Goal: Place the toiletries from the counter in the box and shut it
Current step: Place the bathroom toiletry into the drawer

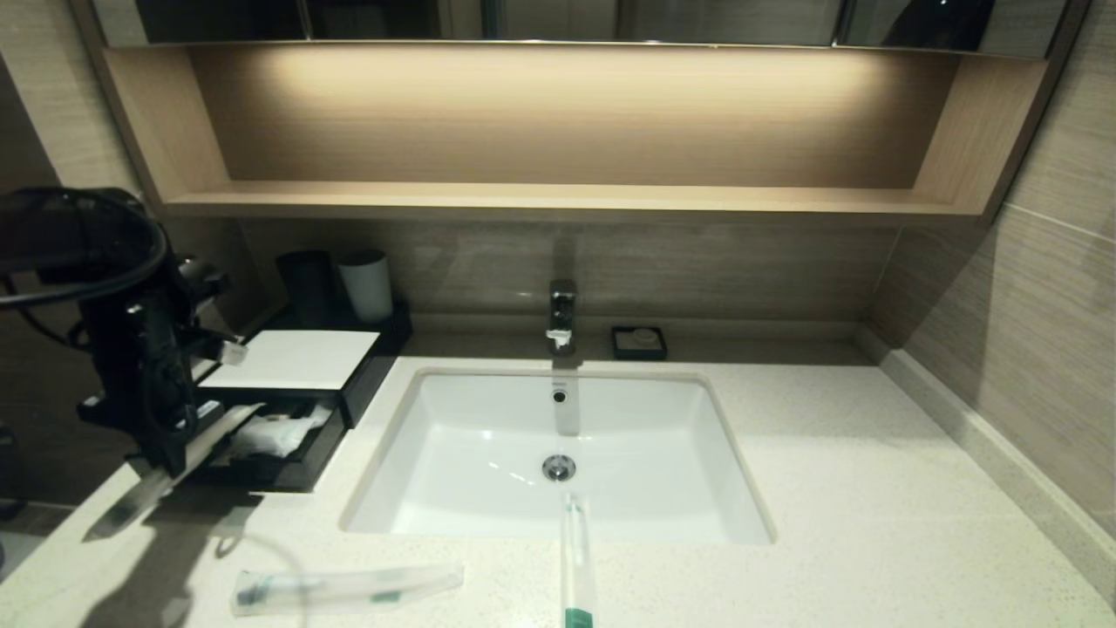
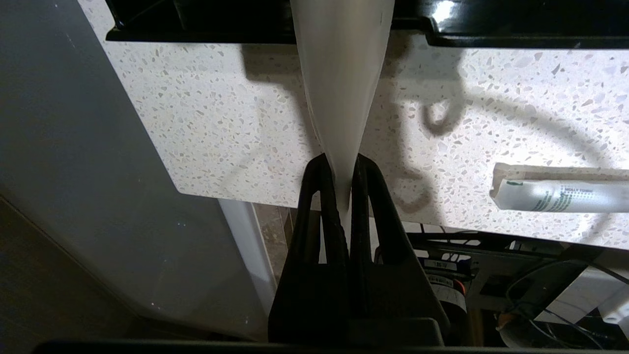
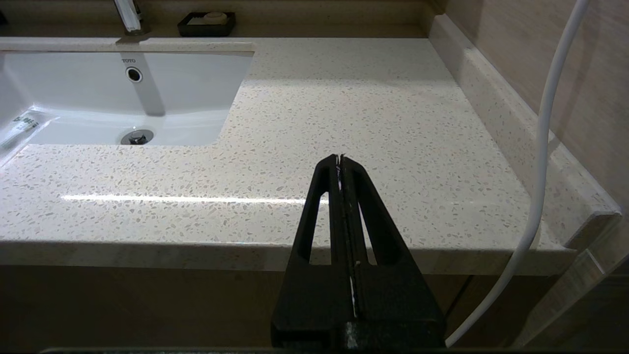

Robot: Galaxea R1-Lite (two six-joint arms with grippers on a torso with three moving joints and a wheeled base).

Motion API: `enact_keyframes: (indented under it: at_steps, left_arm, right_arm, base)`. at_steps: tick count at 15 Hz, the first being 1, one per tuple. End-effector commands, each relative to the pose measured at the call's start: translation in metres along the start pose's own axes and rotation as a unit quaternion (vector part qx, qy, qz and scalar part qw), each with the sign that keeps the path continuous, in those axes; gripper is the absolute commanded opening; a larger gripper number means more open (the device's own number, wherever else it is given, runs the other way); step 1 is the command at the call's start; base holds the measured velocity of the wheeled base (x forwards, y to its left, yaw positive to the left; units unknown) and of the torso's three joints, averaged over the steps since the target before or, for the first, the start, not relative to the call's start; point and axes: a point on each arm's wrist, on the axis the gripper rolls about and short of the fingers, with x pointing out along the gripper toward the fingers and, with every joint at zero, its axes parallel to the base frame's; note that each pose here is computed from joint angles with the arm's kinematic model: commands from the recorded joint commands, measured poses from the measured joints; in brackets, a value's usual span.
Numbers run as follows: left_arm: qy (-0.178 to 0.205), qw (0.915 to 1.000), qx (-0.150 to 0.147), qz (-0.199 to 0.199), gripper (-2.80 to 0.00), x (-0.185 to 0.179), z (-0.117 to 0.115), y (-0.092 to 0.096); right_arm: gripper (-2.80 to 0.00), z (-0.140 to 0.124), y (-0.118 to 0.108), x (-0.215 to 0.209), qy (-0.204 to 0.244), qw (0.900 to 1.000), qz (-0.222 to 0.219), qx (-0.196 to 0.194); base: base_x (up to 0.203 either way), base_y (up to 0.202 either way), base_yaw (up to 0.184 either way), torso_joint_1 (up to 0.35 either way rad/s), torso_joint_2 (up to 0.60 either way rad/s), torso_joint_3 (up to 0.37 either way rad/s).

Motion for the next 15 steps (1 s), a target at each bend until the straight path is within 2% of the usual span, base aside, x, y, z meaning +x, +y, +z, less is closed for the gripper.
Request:
enact_keyframes:
  at_steps: [1,15]
  left_arm:
    - [0.007,1.0,0.003,-0.001,-2.8,0.006,0.004,-0.002]
    - [-0.024,0.9996,-0.008,0.01,-2.8,0.018,0.02,-0.003]
  right_arm:
    - [-2.8,0.0,0.0,0.0,0.001,1.0,0.0,0.0]
    - [-2.8,0.0,0.0,0.0,0.001,1.0,0.0,0.0]
  base:
    - [0.0,0.0,0.0,0.0,0.0,0.0]
    - [0.0,0.0,0.0,0.0,0.0,0.0]
